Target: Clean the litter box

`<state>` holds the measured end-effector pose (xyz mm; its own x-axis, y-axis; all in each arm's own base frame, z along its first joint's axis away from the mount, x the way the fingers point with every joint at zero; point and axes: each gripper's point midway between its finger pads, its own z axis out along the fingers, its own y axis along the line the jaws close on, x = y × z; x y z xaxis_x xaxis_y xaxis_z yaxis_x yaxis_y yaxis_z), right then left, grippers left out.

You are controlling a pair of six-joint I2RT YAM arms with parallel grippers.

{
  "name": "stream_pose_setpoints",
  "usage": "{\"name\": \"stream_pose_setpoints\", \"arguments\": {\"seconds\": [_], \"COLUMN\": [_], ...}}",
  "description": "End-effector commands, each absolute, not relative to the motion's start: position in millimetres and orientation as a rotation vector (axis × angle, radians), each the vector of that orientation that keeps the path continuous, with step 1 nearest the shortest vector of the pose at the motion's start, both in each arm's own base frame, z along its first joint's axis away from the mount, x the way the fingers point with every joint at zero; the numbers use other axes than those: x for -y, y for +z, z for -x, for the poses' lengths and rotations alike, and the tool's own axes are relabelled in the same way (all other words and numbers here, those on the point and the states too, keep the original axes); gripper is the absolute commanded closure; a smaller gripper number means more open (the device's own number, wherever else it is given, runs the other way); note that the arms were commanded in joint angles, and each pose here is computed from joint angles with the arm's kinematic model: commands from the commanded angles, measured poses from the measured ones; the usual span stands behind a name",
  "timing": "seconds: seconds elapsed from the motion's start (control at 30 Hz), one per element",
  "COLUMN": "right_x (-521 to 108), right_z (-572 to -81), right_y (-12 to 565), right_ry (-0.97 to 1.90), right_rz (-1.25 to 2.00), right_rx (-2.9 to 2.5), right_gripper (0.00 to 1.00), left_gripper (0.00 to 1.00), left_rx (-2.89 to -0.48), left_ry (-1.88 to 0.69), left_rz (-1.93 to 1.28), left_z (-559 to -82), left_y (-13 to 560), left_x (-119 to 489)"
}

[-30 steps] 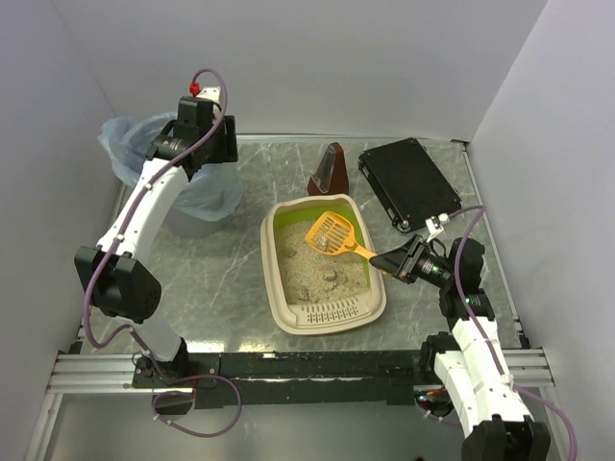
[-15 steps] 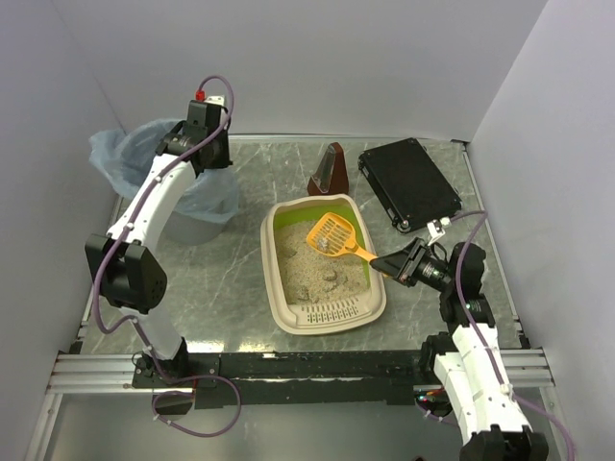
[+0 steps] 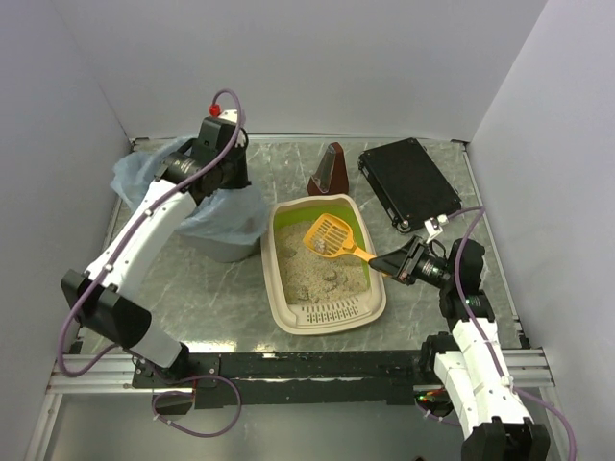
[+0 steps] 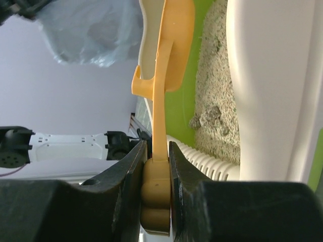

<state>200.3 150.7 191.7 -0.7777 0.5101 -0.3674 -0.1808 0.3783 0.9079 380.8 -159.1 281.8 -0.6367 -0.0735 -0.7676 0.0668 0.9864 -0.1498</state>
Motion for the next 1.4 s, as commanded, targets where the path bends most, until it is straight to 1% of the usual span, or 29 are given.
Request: {"name": "stream_pose_setpoints", "arguments": {"seconds": [0.0,0.03,0.07,0.2,0.23,0.33,0.37,0.4,0.43,0.47,0.5,0.53,0.63,0.7,0.73,0.77,0.87,0.97,1.03,1.07,1.1,1.13,1.17,1.2,1.23,1.3,1.37], "right_x": [-150,-150,-150,-149,-149,-147,-147,-146,-146,-146,-146,-147,-151,-151,-150,-150,-151,-155,-155,-156,-156,-156,-157,-157,-157,-158,-159], "right_z": [-195,-194,-193,-195,-195,-197,-197,-199,-200,-201,-201,-200,-189,-185,-185,-187,-190,-183,-182,-180,-183,-184,-185,-186,-188,-191,-194], "right_y": [216,214,213,208,207,205,206,207,208,208,209,209,211,205,207,209,213,214,213,206,210,205,209,211,222,231,255], "right_ry": [1.389,1.384,1.382,1.390,1.387,1.353,1.348,1.342,1.342,1.348,1.351,1.360,1.401,1.414,1.403,1.401,1.427,1.481,1.470,1.489,1.492,1.517,1.522,1.524,1.509,1.526,1.541], "right_rz": [-0.177,-0.187,-0.191,-0.217,-0.217,-0.226,-0.219,-0.226,-0.221,-0.223,-0.227,-0.222,-0.207,-0.243,-0.239,-0.242,-0.247,-0.237,-0.244,-0.260,-0.237,-0.278,-0.262,-0.256,-0.223,-0.211,-0.180], "right_rx": [-1.999,-2.007,-2.004,-2.000,-2.002,-2.018,-2.018,-2.016,-2.006,-2.006,-2.005,-2.009,-2.012,-2.011,-1.992,-1.980,-1.997,-2.023,-2.021,-2.029,-1.986,-1.987,-1.974,-1.970,-1.955,-1.965,-1.943], "right_gripper": [1.00,1.00,1.00,1.00,1.00,1.00,1.00,1.00,1.00,1.00,1.00,1.00,1.00,1.00,1.00,1.00,1.00,1.00,1.00,1.00,1.00,1.00,1.00,1.00,1.00,1.00,1.00], "left_gripper": [0.96,0.94,0.90,0.87,0.85,0.66,0.52,0.42,0.34,0.23,0.17,0.13,0.01,0.01,0.01,0.03,0.03,0.03,0.03,0.03,0.03,0.03,0.03,0.03,0.03,0.03,0.03], "left_rx": [-2.244,-2.262,-2.272,-2.326,-2.345,-2.365,-2.357,-2.348,-2.331,-2.321,-2.316,-2.296,-2.285,-2.246,-2.232,-2.204,-2.118,-2.036,-1.995,-1.946,-1.961,-1.882,-1.860,-1.875,-1.849,-1.847,-1.837], "left_ry": [-0.290,-0.289,-0.273,-0.122,-0.105,-0.103,-0.103,-0.093,-0.100,-0.106,-0.117,-0.141,-0.170,-0.219,-0.255,-0.291,-0.381,-0.415,-0.441,-0.482,-0.470,-0.523,-0.511,-0.490,-0.500,-0.450,-0.469], "left_rz": [0.100,0.084,0.084,0.090,0.084,0.063,0.063,0.068,0.064,0.043,0.044,0.045,0.045,0.041,0.031,0.023,0.026,0.101,0.136,0.136,0.138,0.194,0.241,0.266,0.331,0.404,0.431], "left_z": [-348,-343,-341,-340,-338,-337,-338,-340,-343,-347,-349,-352,-357,-357,-356,-353,-347,-340,-337,-326,-322,-312,-308,-304,-292,-285,-271], "left_y": [305,301,298,278,273,265,266,267,274,276,279,290,296,308,314,326,355,380,385,399,383,401,400,387,391,381,382], "left_x": [178,180,181,172,170,174,174,173,174,177,180,184,190,194,198,199,202,191,188,183,180,171,162,156,143,126,117]}}
